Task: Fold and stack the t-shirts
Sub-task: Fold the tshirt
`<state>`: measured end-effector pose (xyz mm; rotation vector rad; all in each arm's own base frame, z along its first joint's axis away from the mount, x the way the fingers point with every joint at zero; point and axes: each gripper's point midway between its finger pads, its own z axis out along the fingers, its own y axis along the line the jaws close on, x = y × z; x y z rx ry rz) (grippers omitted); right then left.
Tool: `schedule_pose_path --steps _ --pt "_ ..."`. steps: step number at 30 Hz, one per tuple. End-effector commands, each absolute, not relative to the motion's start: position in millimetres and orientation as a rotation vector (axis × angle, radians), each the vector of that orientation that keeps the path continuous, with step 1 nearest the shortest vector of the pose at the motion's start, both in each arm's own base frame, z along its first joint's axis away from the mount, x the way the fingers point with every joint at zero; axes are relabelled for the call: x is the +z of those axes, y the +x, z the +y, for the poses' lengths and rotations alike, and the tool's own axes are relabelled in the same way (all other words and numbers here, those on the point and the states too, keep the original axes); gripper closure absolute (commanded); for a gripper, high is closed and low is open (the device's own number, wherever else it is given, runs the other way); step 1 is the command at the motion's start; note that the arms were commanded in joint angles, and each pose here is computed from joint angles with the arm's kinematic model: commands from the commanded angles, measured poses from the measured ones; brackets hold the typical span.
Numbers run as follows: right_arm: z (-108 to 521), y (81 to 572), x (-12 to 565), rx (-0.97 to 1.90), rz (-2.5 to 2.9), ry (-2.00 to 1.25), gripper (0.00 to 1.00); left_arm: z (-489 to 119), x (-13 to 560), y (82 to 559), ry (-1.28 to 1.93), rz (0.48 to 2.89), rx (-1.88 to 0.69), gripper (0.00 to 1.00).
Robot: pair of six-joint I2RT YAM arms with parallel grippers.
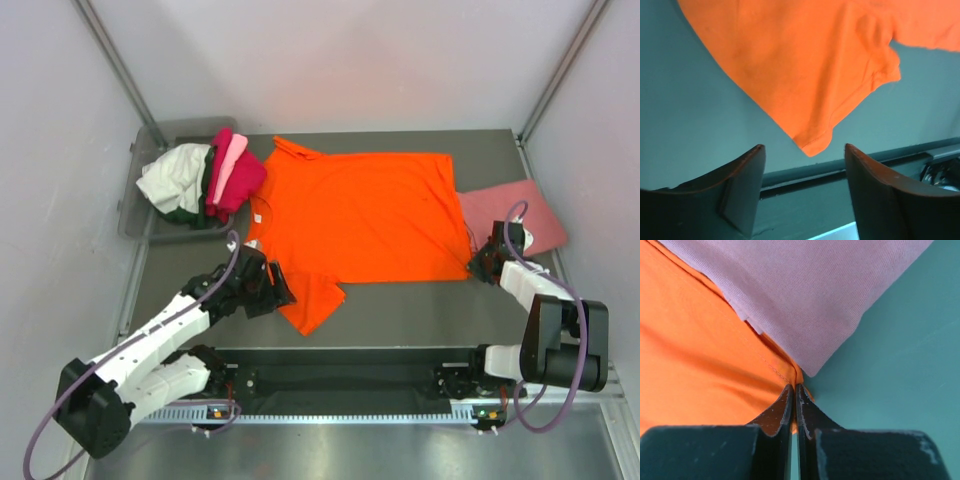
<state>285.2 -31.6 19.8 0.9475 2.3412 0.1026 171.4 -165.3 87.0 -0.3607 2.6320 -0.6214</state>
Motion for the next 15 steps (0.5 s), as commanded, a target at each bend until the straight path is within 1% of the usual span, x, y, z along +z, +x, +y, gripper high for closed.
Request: schedule_pose_path --steps 1,12,15 --pt "-32.9 289.1 23.7 0.12 2.31 0.935 1.0 -172.8 76.1 158.8 -0.372 2.683 -0.624 0.33" --pt "-31.0 289.3 25.4 0.134 2.309 0.921 1.0 -209.9 44.0 144.2 -0.338 2.774 -0.626 0.32" --pt "-31.6 289.5 26.9 0.132 2.3 0.917 1.0 -215.0 38.7 141.4 -0.325 2.78 -0.614 0.36"
